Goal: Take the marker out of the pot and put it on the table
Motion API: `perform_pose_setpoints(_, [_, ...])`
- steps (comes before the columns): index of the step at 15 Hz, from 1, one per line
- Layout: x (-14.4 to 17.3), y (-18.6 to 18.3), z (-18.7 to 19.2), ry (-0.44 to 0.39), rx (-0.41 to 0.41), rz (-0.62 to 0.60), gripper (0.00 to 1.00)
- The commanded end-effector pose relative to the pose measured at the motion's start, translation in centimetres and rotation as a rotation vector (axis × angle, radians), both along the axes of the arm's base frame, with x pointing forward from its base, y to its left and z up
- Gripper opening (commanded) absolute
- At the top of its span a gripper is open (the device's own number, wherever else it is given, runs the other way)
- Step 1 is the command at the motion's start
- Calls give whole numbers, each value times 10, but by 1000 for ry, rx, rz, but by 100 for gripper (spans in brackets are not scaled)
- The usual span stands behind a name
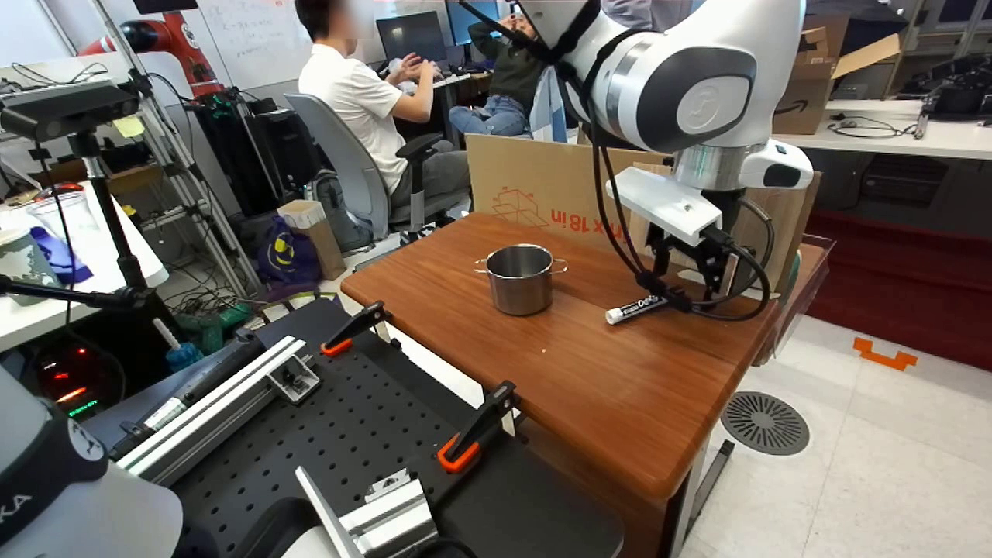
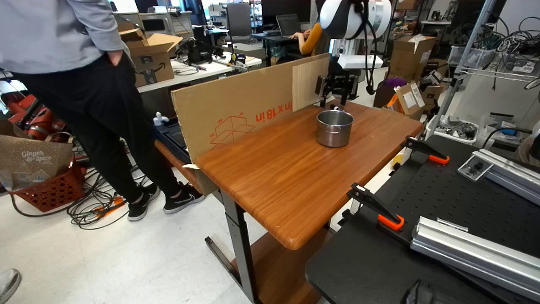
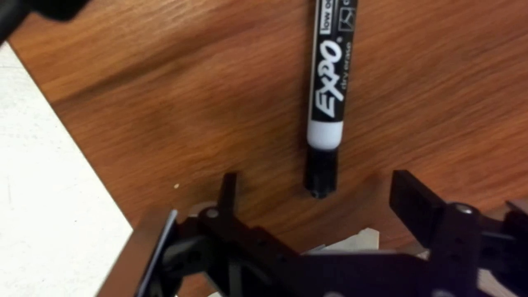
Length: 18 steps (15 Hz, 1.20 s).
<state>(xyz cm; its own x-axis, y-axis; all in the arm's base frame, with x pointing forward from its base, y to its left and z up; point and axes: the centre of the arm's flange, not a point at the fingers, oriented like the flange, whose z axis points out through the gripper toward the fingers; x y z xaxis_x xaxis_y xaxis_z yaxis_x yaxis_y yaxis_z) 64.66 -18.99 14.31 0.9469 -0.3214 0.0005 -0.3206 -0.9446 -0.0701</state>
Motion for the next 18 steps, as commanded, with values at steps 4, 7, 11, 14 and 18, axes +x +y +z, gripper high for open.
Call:
perform_pose_setpoints(4, [-5, 4, 13, 6, -20, 4, 100])
perform_pose_setpoints(7, [-16, 8, 33, -8, -25, 4, 100])
perform_pose_setpoints(11, [-43, 18, 76, -39, -18, 18, 100])
perform_pose_setpoints(14, [-68, 31, 112, -79, -26, 25, 100])
perform_pose_setpoints(18, [-63, 37, 125, -71, -8, 28, 100])
